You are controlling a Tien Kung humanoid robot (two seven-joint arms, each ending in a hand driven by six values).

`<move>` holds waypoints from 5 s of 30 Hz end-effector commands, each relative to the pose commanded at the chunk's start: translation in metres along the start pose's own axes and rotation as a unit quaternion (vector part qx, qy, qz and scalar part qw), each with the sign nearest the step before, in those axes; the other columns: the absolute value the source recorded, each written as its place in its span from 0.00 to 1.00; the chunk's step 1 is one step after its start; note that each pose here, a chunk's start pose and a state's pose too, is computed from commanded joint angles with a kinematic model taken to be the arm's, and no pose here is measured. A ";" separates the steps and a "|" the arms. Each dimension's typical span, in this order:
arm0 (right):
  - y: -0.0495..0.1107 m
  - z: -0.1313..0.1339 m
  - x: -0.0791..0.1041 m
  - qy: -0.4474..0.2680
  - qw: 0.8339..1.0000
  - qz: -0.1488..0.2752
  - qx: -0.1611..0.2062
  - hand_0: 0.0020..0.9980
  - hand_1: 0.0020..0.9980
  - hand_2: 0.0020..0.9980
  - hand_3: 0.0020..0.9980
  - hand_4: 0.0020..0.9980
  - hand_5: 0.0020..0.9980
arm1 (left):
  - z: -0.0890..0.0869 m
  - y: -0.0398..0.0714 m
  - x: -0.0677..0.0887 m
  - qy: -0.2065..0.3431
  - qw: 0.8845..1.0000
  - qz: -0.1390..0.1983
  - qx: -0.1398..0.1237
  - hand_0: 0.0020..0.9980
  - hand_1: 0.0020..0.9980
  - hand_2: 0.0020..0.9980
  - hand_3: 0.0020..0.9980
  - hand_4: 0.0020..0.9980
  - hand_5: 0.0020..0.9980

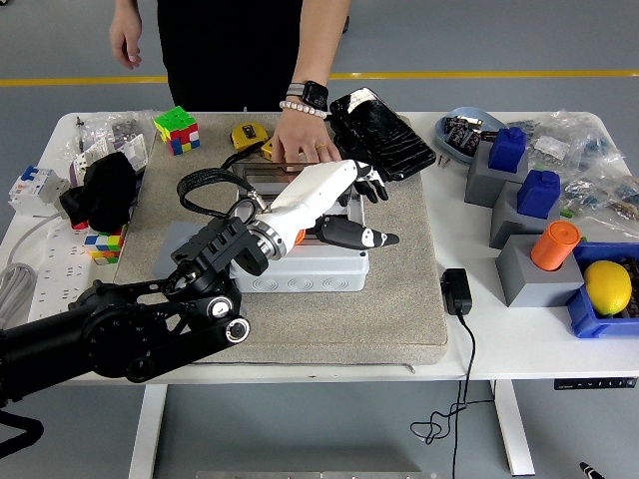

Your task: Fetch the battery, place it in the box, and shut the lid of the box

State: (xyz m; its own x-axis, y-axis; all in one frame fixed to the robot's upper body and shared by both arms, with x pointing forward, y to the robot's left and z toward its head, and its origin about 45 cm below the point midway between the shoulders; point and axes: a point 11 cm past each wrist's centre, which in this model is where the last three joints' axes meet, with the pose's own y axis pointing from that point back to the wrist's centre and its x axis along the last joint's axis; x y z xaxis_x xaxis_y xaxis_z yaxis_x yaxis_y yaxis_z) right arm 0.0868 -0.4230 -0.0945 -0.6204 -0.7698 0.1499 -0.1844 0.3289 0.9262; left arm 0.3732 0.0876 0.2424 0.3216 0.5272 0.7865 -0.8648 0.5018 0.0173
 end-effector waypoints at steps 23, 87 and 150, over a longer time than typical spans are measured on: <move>0.000 -0.003 0.000 -0.009 1.000 0.000 0.004 0.57 0.64 0.65 0.54 0.87 0.40 | -0.100 0.096 0.034 0.007 0.992 0.035 0.125 0.37 0.53 0.55 0.53 1.00 0.46; 0.000 0.002 0.002 -0.002 1.000 0.002 -0.001 0.57 0.64 0.65 0.54 0.87 0.41 | -0.043 0.026 -0.008 0.026 0.996 -0.027 0.076 0.42 0.64 0.63 0.58 0.98 0.49; 0.000 0.002 0.004 -0.004 1.000 0.003 -0.001 0.57 0.64 0.65 0.54 0.87 0.41 | -0.061 0.058 0.040 0.028 0.996 0.033 0.077 0.41 0.53 0.59 0.57 0.97 0.49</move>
State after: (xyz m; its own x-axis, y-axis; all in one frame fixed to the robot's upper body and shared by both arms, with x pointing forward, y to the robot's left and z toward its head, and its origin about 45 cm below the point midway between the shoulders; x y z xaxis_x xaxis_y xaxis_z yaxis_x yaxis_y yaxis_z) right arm 0.0826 -0.4246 -0.0947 -0.6273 -0.7635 0.1532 -0.1790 0.3328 0.9259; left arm 0.3591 0.1799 0.2375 0.2802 0.5947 0.7536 -0.9320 0.3566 0.0652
